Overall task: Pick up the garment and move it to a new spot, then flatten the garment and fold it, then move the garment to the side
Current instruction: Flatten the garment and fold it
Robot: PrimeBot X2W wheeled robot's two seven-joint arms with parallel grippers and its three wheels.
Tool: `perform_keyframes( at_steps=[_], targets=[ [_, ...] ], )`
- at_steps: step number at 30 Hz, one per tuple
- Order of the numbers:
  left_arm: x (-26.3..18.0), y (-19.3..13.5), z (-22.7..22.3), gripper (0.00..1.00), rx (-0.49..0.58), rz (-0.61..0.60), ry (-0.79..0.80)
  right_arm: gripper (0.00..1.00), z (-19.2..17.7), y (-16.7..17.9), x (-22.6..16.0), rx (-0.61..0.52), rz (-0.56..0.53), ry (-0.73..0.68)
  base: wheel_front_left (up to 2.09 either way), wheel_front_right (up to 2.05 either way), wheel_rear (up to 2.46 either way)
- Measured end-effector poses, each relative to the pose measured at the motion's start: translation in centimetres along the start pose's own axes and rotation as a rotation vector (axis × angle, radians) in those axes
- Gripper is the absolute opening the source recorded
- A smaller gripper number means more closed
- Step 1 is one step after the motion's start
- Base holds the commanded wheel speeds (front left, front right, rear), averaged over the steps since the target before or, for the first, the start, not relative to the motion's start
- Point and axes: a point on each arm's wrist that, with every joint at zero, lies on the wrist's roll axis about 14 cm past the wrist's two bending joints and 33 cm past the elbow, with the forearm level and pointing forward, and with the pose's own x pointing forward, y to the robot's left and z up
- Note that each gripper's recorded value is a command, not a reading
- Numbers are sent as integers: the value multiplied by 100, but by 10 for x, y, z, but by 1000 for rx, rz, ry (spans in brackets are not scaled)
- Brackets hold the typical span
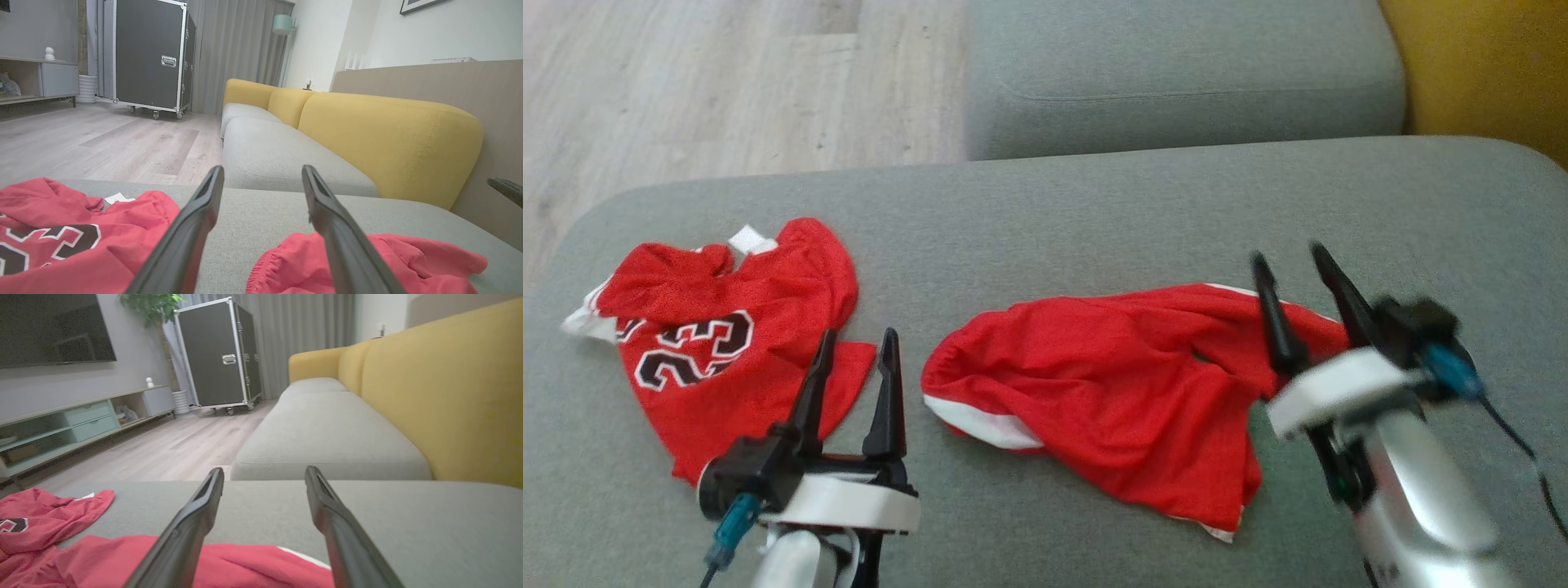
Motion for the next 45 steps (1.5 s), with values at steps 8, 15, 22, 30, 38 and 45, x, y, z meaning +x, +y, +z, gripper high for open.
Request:
perform_keyframes(
  at_steps=[8, 15, 22, 30, 38, 45],
  targets=[
    [5, -10, -15, 100, -4, -38, 41, 100, -23, -30, -49, 26, -138, 19, 0, 0, 0],
    [10, -9, -19, 100, -5, -45, 53, 100, -19, -20, -32, -15, -93, 38, 0, 0, 0],
    [16, -2, -23, 100, -3, -31, 64, 100, -46, 9, 17, -104, 78, 260, 0, 0, 0],
    [15, 16, -27, 100, -14, 26, 78, 100, -90, 25, 43, -196, 227, 510, 0, 0, 0],
    [8, 35, -27, 100, -13, 92, 85, 100, -143, 34, 32, -343, 369, 810, 0, 0, 0],
    [12, 40, -30, 100, -16, 108, 90, 100, -153, 27, 34, -413, 429, 907, 0, 0, 0]
  ],
)
